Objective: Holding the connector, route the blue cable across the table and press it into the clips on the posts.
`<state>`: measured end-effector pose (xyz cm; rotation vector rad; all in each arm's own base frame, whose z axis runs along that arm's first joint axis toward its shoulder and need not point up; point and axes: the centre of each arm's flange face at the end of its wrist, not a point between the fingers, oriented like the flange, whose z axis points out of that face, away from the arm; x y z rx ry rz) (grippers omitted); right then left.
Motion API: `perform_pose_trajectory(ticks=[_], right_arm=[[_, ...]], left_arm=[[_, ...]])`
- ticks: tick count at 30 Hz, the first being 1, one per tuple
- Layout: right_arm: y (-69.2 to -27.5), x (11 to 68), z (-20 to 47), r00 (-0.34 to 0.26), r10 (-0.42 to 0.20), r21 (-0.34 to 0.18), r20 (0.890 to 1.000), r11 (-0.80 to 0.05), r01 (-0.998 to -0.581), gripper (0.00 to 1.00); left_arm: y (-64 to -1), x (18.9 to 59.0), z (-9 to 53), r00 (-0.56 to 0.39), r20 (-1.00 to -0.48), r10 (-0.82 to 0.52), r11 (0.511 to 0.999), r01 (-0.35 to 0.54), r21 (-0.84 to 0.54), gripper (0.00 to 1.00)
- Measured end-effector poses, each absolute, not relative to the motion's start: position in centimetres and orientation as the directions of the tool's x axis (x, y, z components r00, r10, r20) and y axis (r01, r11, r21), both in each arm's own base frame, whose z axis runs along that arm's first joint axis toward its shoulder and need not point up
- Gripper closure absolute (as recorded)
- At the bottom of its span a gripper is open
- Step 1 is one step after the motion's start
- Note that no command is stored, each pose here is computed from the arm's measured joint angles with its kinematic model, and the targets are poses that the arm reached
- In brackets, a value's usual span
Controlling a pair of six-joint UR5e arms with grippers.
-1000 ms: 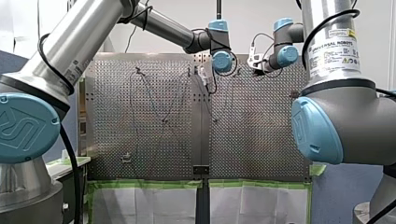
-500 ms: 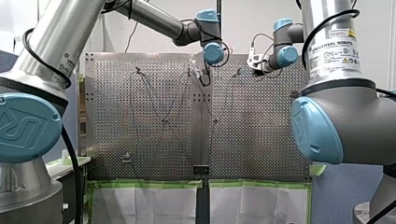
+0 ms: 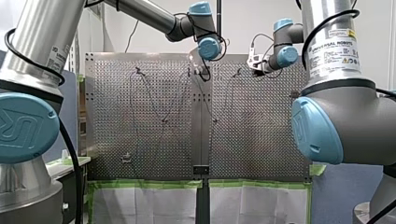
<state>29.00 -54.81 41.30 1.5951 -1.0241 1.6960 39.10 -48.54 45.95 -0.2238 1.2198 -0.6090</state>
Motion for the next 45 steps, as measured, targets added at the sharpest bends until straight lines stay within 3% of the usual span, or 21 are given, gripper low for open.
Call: perform_pose_trajectory(ticks=[6, 17, 45], right_arm=[[-55.0, 28.8, 41.3, -0.108, -0.085, -0.137, 0.99, -0.526, -0.839, 1.0], [-55.0, 28.7, 41.2, -0.108, -0.086, -0.138, 0.99, -0.526, -0.839, 1.0], [-54.8, 29.1, 41.0, -0.106, -0.094, -0.14, 0.99, -0.53, -0.836, 1.0]], left_arm=[[-49.1, 39.6, 41.0, 0.168, -0.808, -0.565, 0.809, 0.307, -0.502, 0.0], [-49.2, 40.0, 31.0, 0.118, -0.842, -0.527, 0.838, 0.237, -0.491, 0.0], [-45.7, 36.2, 22.2, 0.112, -0.85, -0.515, 0.845, 0.235, -0.481, 0.0]])
